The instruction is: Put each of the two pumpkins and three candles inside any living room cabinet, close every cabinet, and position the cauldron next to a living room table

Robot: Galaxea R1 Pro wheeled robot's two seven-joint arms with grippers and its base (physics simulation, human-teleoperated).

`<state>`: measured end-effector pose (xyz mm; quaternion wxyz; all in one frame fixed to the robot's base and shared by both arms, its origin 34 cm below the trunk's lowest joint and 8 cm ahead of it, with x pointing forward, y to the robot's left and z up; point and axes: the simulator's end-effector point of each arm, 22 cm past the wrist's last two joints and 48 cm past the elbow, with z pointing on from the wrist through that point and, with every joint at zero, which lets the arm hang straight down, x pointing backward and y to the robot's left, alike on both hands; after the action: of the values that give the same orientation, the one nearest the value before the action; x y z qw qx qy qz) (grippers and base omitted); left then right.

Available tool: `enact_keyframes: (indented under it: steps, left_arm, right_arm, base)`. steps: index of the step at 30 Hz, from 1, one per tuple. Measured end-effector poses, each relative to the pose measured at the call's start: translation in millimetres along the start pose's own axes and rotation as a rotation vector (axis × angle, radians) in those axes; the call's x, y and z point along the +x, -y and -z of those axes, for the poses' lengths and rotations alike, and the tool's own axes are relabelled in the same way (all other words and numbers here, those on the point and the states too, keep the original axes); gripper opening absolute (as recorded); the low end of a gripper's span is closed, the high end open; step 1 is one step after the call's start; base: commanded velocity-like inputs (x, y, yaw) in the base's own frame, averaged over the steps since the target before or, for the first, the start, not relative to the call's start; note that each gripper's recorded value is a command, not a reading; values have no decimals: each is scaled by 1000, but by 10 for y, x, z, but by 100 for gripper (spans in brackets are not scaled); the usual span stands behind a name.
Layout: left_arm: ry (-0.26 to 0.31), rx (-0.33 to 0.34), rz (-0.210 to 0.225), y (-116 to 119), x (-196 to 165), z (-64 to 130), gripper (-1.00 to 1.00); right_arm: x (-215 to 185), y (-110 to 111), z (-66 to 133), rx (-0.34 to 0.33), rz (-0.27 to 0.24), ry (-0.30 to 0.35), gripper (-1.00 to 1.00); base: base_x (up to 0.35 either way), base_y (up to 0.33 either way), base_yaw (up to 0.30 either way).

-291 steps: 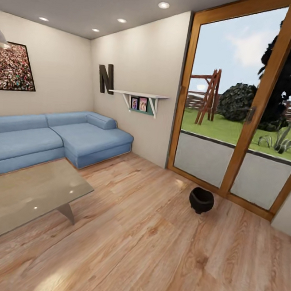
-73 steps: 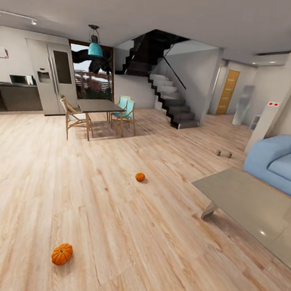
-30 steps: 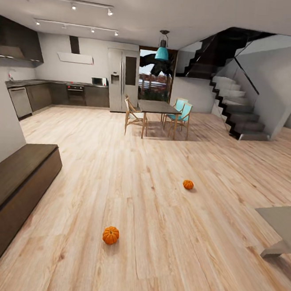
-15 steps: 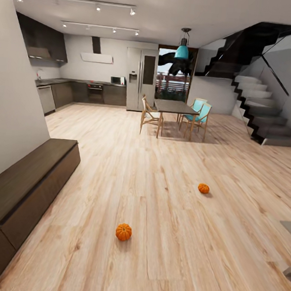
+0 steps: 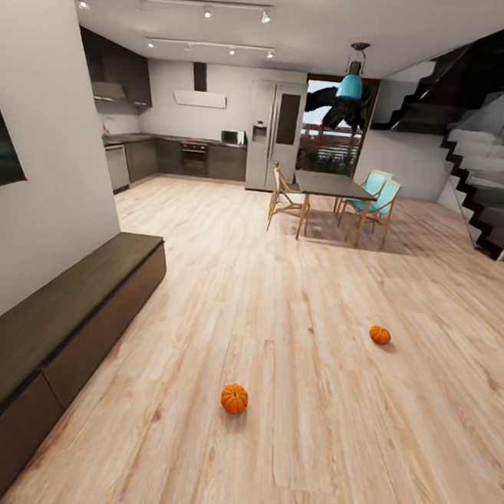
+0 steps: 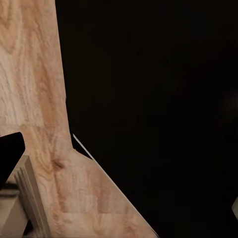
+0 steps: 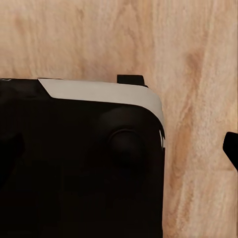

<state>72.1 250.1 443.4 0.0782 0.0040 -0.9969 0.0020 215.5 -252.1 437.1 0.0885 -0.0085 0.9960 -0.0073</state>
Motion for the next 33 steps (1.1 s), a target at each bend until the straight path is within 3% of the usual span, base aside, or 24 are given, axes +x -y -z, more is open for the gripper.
enact_keyframes:
  steps: [33]
  left_arm:
    - [-36,0,0,-1,137,5,100]
  right_arm:
    - [144,-4,0,0,0,-36,100]
  base:
    - [0,0,229]
